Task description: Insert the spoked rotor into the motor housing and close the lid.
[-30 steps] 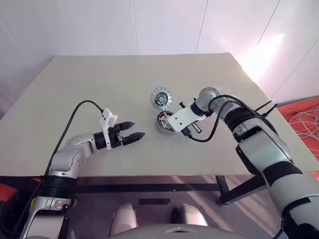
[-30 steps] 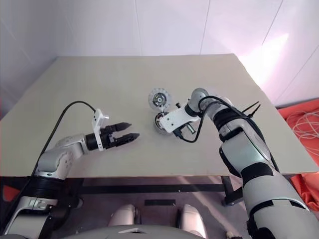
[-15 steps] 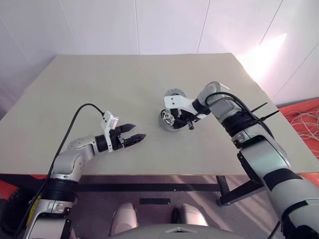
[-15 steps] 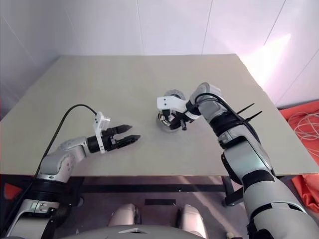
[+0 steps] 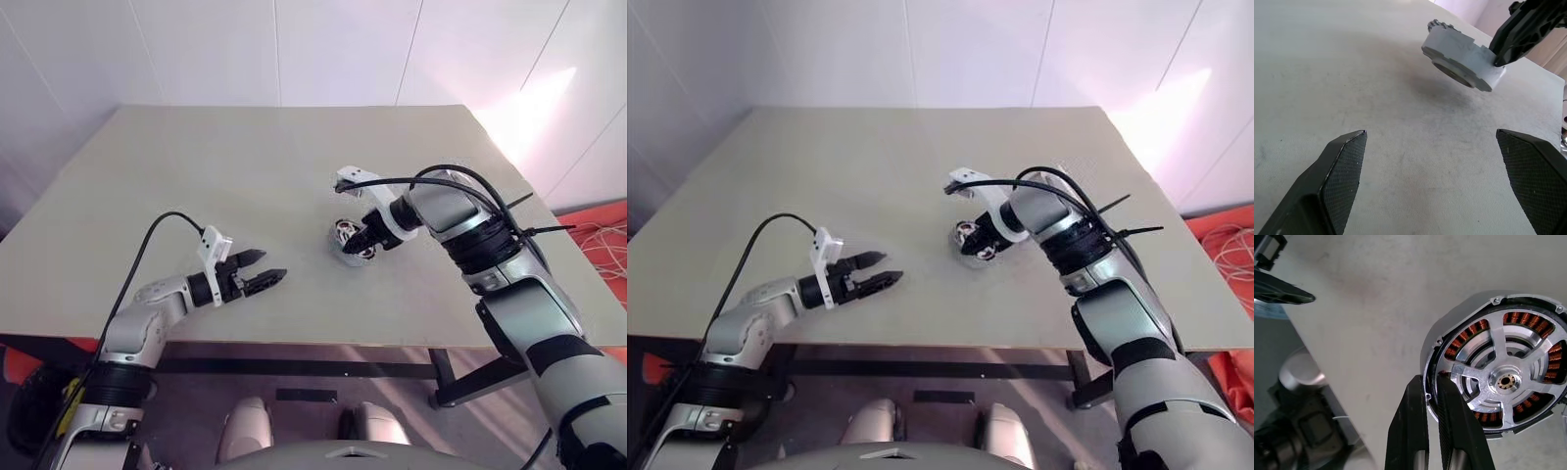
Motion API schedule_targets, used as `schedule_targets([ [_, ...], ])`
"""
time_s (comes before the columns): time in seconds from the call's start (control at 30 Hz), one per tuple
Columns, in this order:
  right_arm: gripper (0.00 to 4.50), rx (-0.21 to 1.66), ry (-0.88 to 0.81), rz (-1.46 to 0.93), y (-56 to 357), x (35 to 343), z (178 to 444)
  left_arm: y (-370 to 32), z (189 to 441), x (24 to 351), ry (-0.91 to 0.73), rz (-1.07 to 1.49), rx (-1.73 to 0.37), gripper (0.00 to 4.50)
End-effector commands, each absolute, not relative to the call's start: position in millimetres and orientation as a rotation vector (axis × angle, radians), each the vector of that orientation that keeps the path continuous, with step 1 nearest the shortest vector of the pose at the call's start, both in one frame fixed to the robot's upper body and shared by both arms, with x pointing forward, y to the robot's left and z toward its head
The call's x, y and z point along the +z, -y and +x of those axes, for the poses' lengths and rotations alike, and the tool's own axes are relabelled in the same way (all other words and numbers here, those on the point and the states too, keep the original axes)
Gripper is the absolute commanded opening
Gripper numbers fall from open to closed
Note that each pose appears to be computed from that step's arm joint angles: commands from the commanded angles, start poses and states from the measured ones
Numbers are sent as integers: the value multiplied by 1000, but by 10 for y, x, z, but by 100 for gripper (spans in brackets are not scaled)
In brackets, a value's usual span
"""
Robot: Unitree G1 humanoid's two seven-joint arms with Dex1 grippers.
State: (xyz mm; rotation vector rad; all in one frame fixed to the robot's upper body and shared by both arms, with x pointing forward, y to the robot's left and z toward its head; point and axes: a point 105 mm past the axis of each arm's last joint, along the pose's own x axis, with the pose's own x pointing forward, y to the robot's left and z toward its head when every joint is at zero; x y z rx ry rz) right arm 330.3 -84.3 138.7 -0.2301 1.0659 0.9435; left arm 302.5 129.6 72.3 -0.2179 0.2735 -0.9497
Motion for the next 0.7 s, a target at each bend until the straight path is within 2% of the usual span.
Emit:
schedule_targets([
  [0.03, 2, 976, -989, -253, 732, 1626, 3270, -1279, 3046, 879, -203, -196, -959, 450],
  [0.23, 2, 958, -981, -199, 572, 1571, 3330, -1294, 3046, 898, -198, -193, -959, 450],
  [0.5, 2, 755, -1038, -90, 450, 1227, 3493, -1437, 2993, 936, -196, -169, -922, 450],
  [0.7, 2, 642, -1065, -23, 404, 1165, 3577, -1520, 2945, 938, -203, -158, -895, 450],
])
